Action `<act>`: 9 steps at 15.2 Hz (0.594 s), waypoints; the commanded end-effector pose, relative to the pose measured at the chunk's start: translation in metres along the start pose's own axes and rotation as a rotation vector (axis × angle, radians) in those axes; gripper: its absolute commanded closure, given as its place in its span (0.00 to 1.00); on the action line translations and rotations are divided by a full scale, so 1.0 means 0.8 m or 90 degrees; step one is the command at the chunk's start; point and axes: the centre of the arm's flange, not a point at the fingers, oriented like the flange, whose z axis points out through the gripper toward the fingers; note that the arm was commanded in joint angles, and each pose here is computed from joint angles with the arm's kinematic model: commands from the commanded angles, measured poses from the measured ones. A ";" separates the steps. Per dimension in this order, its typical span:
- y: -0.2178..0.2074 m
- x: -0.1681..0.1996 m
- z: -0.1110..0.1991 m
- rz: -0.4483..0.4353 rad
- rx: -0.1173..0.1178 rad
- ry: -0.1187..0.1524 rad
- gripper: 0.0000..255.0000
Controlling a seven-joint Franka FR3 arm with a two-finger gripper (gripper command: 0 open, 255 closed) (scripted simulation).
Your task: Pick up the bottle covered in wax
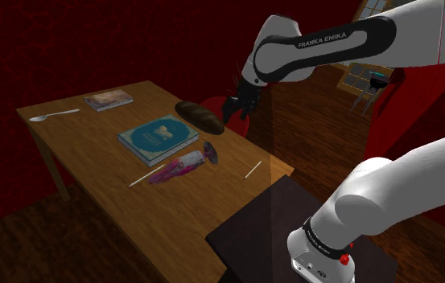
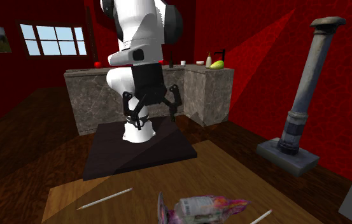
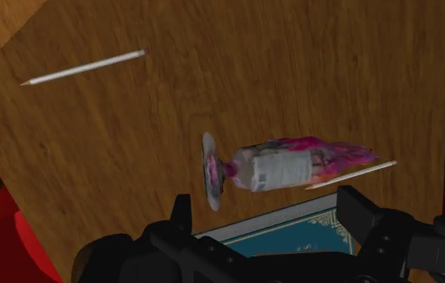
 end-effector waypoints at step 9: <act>0.019 0.065 0.152 0.001 -0.001 0.002 0.00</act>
